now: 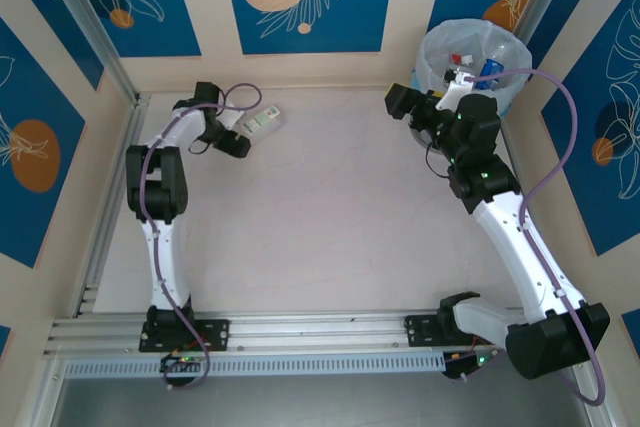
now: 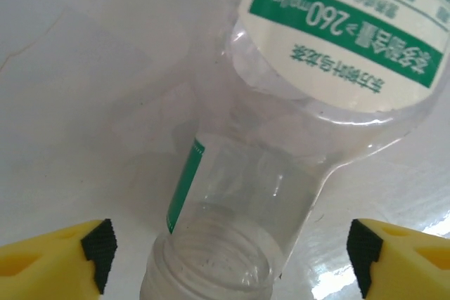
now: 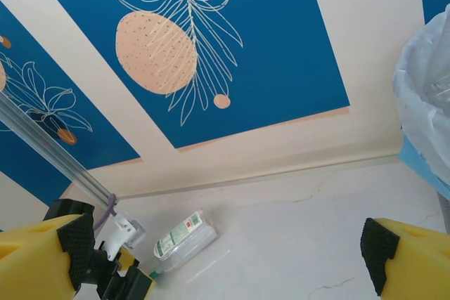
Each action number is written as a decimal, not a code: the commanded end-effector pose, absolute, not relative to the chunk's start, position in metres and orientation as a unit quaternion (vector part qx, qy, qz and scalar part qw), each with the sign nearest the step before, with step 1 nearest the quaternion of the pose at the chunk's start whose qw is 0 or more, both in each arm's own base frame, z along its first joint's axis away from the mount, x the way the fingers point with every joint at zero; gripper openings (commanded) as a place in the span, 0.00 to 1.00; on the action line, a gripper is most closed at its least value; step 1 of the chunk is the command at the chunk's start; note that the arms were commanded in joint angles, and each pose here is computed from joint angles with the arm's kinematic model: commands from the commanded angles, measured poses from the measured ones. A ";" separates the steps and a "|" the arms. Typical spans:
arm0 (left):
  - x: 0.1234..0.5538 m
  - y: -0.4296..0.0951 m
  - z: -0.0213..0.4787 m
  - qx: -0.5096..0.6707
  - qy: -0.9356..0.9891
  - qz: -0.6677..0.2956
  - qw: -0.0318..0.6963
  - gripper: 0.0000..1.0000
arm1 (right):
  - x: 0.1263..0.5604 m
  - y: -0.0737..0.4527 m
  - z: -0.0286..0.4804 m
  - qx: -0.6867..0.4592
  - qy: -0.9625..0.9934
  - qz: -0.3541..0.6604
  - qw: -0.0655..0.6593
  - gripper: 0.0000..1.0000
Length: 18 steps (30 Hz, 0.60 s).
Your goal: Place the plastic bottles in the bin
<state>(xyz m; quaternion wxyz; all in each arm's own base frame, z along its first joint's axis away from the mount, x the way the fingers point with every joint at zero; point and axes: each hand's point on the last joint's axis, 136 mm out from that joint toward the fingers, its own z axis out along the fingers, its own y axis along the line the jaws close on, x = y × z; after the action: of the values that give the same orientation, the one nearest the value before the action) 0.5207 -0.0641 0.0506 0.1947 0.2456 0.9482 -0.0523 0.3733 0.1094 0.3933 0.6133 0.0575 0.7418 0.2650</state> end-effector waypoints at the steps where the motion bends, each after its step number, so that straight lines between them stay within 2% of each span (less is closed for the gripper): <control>1: 0.518 -0.068 0.050 0.262 0.943 -0.081 0.188 0.79 | 0.366 0.107 0.401 0.065 0.733 0.272 0.620 1.00; 7: 0.522 -0.070 0.046 0.258 0.943 -0.081 0.193 0.63 | 0.366 0.110 0.393 0.069 0.737 0.282 0.610 1.00; 15: 0.523 -0.065 0.036 0.256 0.948 -0.068 0.177 0.58 | 0.373 0.121 0.381 0.075 0.740 0.318 0.588 1.00; 18: 0.523 -0.062 0.032 0.254 0.951 -0.053 0.171 0.59 | 0.375 0.125 0.376 0.078 0.742 0.330 0.579 1.00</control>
<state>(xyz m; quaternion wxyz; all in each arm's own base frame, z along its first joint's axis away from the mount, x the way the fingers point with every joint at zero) 0.5216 -0.0682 0.0344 0.1808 0.2541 0.9479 -0.0649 0.3741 0.1175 0.3744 0.5837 0.0756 0.7502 0.3012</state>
